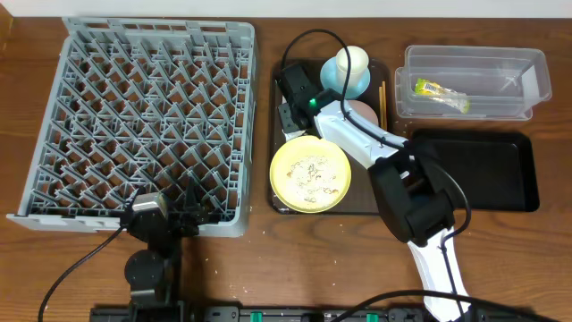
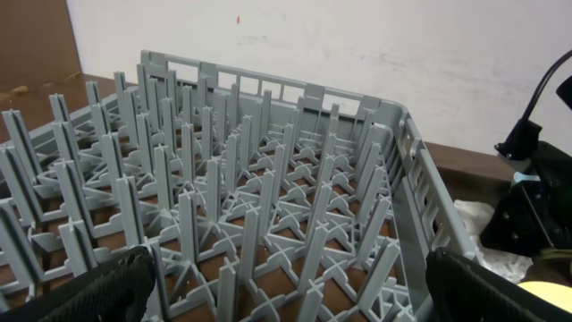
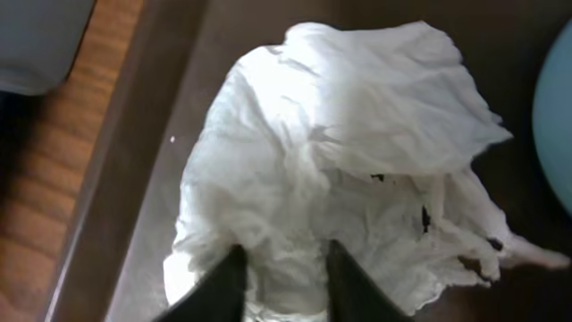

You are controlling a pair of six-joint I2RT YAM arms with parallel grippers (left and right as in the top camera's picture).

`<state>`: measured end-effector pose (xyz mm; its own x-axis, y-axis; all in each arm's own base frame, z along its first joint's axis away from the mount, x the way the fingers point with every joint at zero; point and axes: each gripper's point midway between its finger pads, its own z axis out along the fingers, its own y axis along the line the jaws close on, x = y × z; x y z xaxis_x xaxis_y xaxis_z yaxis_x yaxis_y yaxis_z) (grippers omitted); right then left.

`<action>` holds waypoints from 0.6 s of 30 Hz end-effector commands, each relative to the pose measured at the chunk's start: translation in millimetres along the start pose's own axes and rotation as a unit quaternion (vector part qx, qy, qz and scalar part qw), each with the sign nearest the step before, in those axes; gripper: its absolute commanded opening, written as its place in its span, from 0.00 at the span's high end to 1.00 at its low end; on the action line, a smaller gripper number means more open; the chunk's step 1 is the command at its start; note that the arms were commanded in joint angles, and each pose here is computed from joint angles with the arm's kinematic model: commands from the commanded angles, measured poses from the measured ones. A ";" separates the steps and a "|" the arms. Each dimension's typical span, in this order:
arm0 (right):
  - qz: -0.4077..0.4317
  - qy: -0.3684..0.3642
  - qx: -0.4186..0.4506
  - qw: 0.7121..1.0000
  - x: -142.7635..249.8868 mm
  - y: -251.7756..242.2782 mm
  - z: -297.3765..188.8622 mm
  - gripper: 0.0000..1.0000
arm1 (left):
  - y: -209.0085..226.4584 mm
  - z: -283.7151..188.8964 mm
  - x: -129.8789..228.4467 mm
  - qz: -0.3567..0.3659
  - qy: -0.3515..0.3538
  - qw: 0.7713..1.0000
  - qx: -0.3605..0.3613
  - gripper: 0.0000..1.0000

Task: Sort waste into correct bins and load items into the dishwasher
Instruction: 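Move the right gripper back to the tray and grasp the white tissue, then carry the tissue right and release it into the clear bin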

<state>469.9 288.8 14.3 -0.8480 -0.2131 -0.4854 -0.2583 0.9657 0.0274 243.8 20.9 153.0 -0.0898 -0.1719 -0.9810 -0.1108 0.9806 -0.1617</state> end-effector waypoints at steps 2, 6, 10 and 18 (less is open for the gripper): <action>0.001 -0.031 -0.001 1.000 -24.1 2.7 -16.4 0.99 | 3.4 1.0 16.2 0.008 0.023 1.000 -0.007 0.02; 0.007 -0.069 -0.012 0.998 -53.9 7.7 -42.2 0.99 | 3.4 1.0 16.2 0.008 0.023 1.000 -0.007 0.02; 0.033 -0.127 -0.016 0.991 -93.9 5.1 -85.2 0.99 | 3.4 1.0 16.2 0.008 0.023 1.000 -0.007 0.02; 0.152 -0.257 0.029 0.954 -161.2 -63.8 -193.5 0.99 | 3.4 1.0 16.2 0.008 0.023 1.000 -0.007 0.02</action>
<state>522.9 274.6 194.9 -0.6444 0.0213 -0.7644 -0.1282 0.9824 0.1355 243.8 20.9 153.1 -0.0894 -0.1719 -0.9810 -0.1107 0.9806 -0.1618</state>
